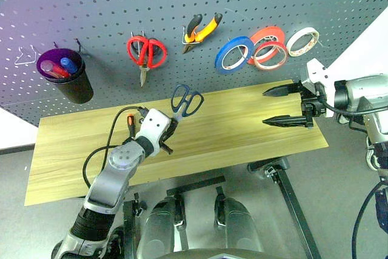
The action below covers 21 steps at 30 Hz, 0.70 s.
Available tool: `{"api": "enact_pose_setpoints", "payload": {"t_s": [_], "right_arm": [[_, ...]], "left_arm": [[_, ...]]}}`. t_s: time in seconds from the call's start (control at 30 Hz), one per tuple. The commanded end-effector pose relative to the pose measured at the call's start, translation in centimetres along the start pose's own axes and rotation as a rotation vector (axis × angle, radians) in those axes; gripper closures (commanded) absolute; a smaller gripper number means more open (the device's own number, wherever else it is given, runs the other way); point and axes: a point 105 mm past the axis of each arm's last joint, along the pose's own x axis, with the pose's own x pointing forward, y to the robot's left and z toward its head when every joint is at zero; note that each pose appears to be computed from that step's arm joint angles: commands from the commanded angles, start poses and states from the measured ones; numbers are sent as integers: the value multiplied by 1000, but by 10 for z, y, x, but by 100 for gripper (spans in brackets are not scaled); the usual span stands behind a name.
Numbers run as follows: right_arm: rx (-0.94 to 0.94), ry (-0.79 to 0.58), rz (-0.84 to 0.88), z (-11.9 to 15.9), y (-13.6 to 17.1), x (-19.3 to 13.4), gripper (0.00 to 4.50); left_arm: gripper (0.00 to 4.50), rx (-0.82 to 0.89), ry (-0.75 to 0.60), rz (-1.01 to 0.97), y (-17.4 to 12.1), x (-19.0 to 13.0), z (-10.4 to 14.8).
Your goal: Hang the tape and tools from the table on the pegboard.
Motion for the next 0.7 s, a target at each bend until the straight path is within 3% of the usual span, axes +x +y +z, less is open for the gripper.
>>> {"api": "enact_pose_setpoints", "payload": {"t_s": [0.03,0.3,0.67,0.7], "right_arm": [[11,-134,0,26,-1,-18,0],[91,-336,95,46,15,-31,0],[93,-380,214,50,35,-36,0],[63,-433,222,55,36,-36,0]], "left_arm": [[390,61,-199,19,3,-12,39],[390,134,-341,52,10,-25,60],[390,257,-402,158,27,-35,69],[390,258,-405,165,29,-35,70]]}}
